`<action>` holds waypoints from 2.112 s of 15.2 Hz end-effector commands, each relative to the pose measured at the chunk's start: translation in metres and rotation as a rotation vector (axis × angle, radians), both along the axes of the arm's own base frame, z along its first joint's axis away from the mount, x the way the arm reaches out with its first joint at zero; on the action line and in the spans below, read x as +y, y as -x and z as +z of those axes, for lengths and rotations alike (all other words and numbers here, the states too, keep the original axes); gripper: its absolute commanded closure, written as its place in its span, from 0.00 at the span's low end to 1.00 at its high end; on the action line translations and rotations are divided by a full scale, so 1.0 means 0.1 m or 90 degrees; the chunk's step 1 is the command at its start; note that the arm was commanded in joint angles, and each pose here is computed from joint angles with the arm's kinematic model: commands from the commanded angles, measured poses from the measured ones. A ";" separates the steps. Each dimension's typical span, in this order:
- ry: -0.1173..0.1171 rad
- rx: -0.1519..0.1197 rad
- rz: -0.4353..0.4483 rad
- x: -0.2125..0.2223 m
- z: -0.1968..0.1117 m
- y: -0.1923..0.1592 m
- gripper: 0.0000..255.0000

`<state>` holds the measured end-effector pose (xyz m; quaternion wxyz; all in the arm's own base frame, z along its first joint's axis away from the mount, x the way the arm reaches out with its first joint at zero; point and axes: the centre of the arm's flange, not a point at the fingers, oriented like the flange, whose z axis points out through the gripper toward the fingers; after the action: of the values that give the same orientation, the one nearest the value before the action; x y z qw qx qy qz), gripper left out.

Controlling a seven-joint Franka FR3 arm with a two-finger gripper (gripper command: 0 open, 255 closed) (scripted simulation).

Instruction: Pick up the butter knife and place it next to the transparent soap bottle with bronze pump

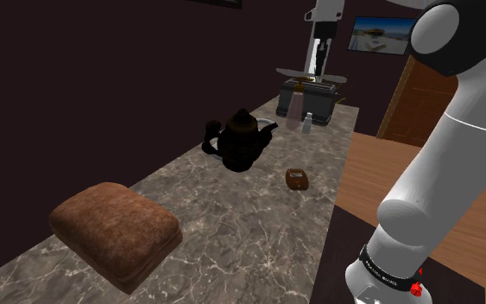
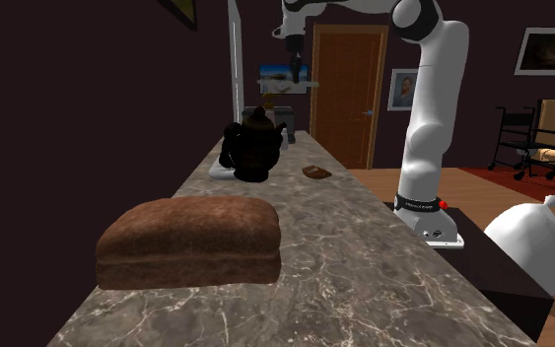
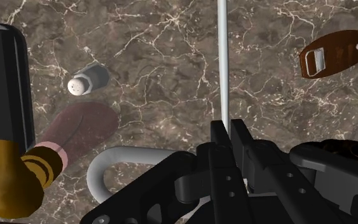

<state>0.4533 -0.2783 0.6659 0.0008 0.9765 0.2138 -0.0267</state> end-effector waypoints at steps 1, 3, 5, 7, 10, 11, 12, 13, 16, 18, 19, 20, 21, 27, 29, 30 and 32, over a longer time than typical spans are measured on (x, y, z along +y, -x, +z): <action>0.000 0.000 0.000 0.00 -0.10 -0.01 1.00; 0.000 0.000 0.000 0.00 -0.21 -0.01 1.00; 0.000 0.000 0.000 0.00 -0.31 -0.01 1.00; 0.000 0.000 0.000 0.00 -0.42 -0.01 1.00; 0.000 0.000 0.000 0.00 -0.58 -0.01 1.00; 0.000 0.000 0.000 0.00 -0.63 -0.01 1.00; 0.000 0.000 0.000 0.00 -0.68 -0.01 1.00; 0.000 0.000 0.000 0.00 -0.74 -0.01 1.00; 0.000 0.000 0.000 0.00 -0.89 -0.01 1.00; 0.000 0.000 0.000 0.00 -1.00 -0.01 1.00; 0.000 0.000 0.000 0.00 -1.05 -0.01 1.00; 0.000 0.000 0.000 0.00 -1.11 -0.01 1.00; 0.000 0.000 0.000 0.00 -1.16 -0.01 1.00; 0.000 0.000 0.000 0.00 -1.48 -0.01 1.00; 0.000 0.000 0.000 0.00 -1.58 -0.01 1.00; 0.000 0.000 0.000 0.00 -1.63 -0.01 1.00; 0.000 0.000 0.000 0.00 -1.74 -0.01 1.00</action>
<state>0.4549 -0.2788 0.4976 0.0009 0.9765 0.2140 -0.0266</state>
